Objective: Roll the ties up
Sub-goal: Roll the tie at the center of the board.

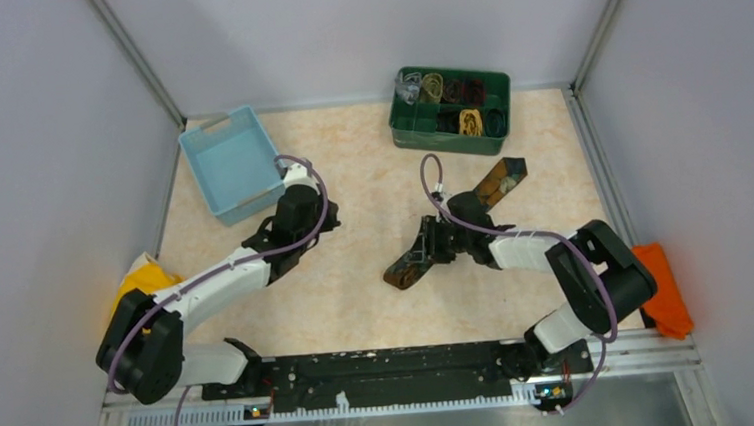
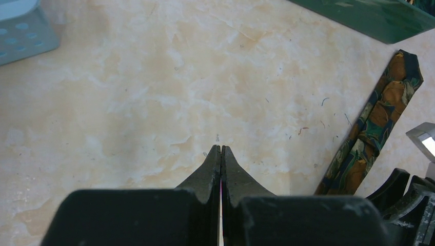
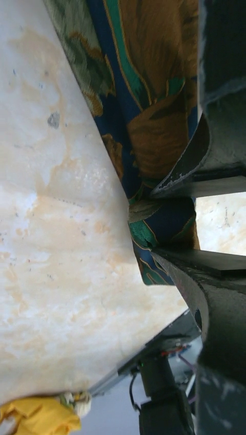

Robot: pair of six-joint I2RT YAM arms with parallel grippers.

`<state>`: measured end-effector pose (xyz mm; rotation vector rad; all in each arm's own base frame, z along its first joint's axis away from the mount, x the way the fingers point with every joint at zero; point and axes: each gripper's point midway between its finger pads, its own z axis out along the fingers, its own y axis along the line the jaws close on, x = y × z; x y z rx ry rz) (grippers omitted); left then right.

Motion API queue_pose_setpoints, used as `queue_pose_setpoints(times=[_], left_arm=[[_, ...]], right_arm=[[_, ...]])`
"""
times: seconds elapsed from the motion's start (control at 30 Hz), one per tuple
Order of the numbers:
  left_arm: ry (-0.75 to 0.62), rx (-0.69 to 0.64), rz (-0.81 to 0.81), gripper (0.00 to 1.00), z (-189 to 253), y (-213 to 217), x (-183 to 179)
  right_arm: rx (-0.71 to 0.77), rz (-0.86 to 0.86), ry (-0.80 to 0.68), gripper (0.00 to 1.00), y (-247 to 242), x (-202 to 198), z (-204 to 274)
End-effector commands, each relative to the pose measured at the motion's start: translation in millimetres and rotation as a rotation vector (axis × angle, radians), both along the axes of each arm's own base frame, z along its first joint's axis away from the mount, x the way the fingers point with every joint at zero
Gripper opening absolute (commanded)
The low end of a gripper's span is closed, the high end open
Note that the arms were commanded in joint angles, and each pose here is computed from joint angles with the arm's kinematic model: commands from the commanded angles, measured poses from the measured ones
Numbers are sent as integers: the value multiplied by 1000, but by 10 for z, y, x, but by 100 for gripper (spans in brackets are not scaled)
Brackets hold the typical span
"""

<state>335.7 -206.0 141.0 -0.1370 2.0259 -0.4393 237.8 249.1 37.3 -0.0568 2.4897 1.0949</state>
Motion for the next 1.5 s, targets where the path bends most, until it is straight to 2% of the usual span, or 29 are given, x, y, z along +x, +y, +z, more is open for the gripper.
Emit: queue_pose_setpoints(times=[0.0,0.4,0.7,0.93,1.0,1.3,1.47], left_arm=[[-20,-22,-50,0,88,-187,54],[36,-29,-161,0,-129,-472,-6],[235,-27,-305,0,-770,-753,-214],[311,-127,-464,0,-970,-1085,-498],[324,-135,-493,0,-998,-1152,-563],[355,-155,-576,0,-1085,-1379,-731],[374,-144,-601,0,-1126,-1432,-842]], right_arm=[[-139,8,-73,40,-184,87,45],[-280,45,-114,38,-252,62,5],[-272,23,-264,40,-202,132,633],[-351,-14,-281,39,-408,67,646],[-370,-21,-266,37,-453,48,612],[-347,11,-184,1,-448,-281,315],[-348,47,-142,0,-404,-418,161]])
